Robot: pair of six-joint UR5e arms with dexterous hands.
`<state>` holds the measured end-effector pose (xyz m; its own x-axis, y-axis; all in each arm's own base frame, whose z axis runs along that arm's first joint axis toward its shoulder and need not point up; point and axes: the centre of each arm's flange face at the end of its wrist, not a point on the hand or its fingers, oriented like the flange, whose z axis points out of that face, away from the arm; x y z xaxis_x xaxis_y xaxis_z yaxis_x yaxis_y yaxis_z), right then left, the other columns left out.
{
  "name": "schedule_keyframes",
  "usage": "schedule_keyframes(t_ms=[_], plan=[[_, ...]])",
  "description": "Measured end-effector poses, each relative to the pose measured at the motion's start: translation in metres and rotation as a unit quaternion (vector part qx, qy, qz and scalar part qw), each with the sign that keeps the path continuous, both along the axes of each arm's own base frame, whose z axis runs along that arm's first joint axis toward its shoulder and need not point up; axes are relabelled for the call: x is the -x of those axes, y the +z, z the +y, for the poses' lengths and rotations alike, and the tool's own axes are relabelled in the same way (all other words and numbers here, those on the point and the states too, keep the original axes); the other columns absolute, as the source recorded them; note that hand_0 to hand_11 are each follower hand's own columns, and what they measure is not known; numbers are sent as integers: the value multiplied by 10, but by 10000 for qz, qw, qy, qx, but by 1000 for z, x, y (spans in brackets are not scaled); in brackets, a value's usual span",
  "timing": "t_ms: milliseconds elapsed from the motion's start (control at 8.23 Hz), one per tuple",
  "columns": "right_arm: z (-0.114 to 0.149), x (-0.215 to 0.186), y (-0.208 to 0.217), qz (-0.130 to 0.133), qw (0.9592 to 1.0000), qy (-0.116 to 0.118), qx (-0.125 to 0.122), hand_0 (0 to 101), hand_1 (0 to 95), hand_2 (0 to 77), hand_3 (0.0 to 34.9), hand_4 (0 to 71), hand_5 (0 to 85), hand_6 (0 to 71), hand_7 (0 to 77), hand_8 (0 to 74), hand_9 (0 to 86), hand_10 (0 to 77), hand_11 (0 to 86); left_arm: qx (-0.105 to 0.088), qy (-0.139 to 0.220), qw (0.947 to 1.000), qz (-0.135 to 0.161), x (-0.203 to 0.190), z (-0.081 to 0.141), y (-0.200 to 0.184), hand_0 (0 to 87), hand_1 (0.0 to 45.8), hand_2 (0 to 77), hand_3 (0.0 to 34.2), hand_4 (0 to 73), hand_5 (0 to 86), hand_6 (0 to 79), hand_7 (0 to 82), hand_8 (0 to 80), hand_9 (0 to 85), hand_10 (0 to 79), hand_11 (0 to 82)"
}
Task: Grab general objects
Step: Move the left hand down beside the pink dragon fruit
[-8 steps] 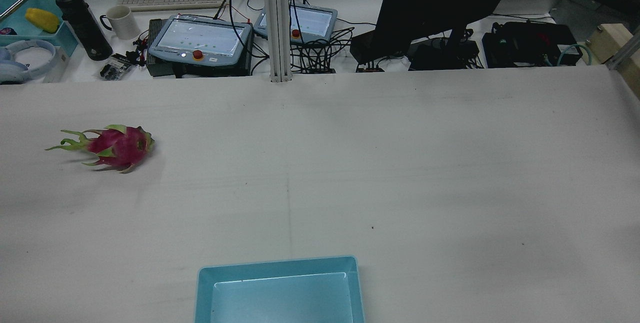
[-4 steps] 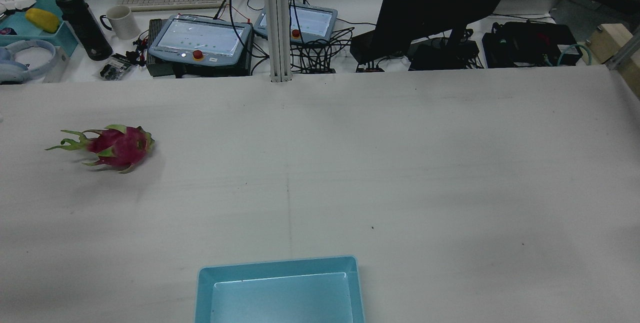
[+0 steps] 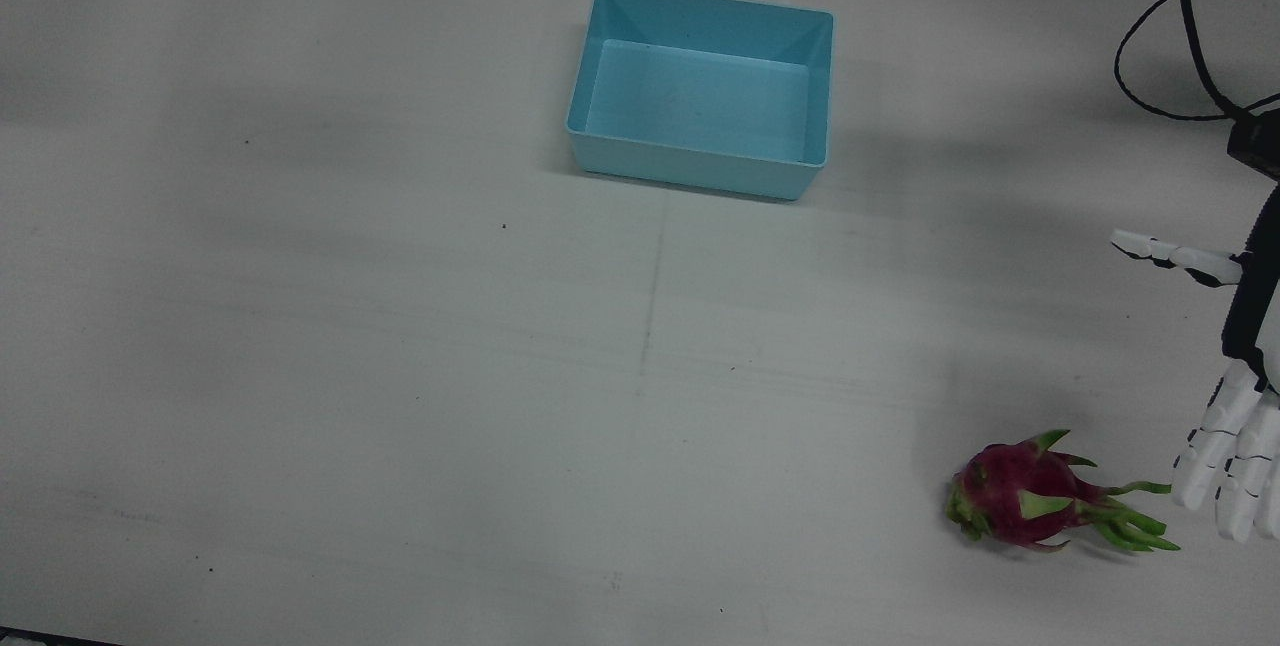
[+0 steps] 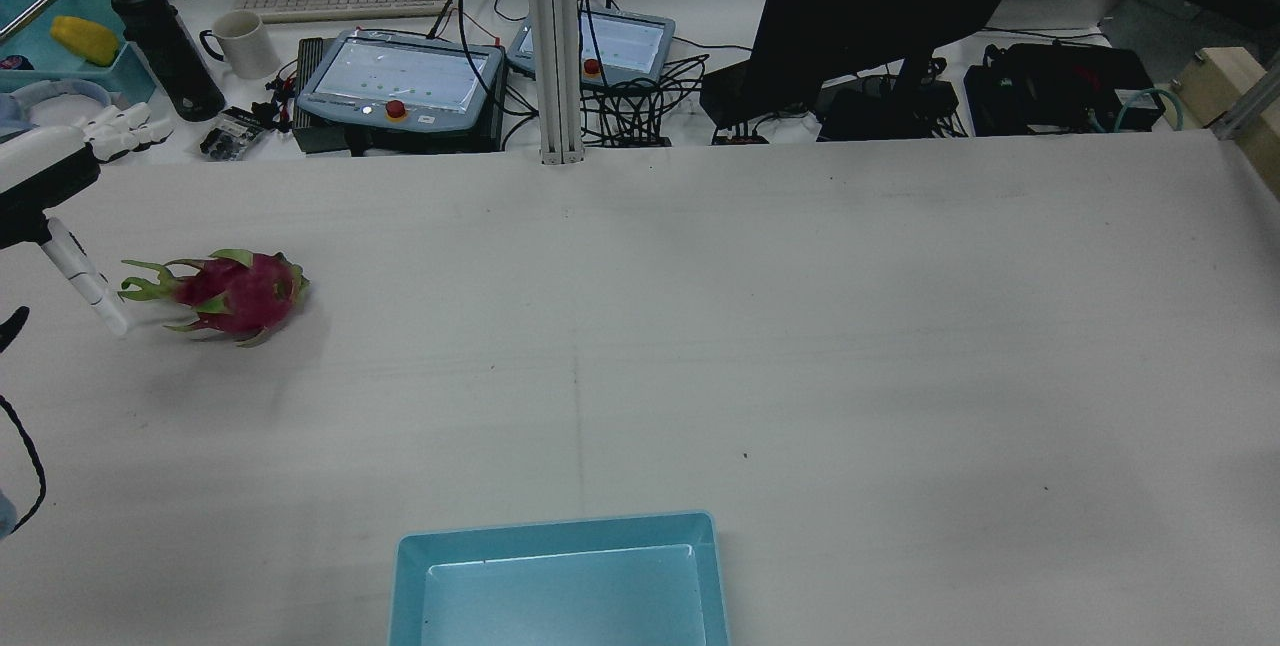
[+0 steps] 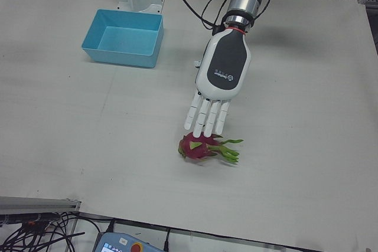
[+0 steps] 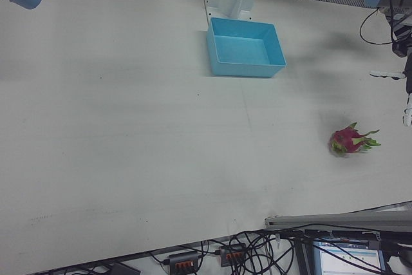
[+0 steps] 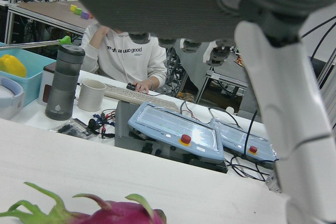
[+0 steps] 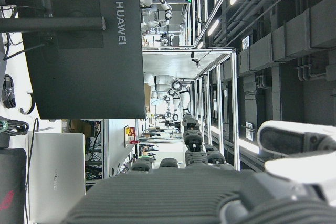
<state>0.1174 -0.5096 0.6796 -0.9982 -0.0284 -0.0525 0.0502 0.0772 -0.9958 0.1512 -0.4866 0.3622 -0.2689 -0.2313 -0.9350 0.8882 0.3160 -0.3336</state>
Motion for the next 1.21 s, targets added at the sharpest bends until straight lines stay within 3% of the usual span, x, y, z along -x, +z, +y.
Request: schedule_keyframes(t_ms=[364, 729, 1093, 1215], plan=[[0, 0, 0, -1, 10000, 0, 0, 0, 65, 747, 0, 0, 0, 0, 0, 0, 5, 0, 5, 570, -281, 9980, -29, -35, -3, 30, 528, 0, 49, 5, 0, 22, 0, 22, 11, 5, 5, 5], [0, 0, 0, 3, 10000, 0, 0, 0, 65, 747, 0, 0, 0, 0, 0, 0, 5, 0, 5, 1023, -458, 9931, 331, -68, -11, 65, 526, 0, 49, 6, 0, 22, 0, 16, 11, 5, 5, 5], [0, 0, 0, 1, 10000, 0, 0, 0, 60, 747, 0, 0, 0, 0, 0, 0, 5, 0, 5, 1186, -520, 9890, 712, -99, -19, 76, 526, 0, 49, 9, 0, 22, 0, 11, 11, 5, 5, 5], [0, 0, 0, 0, 10000, 0, -2, 0, 65, 747, 0, 0, 0, 0, 0, 0, 5, 0, 5, 1212, -544, 9876, 839, -106, -25, 69, 531, 0, 49, 27, 0, 22, 0, 33, 11, 5, 5, 5]])
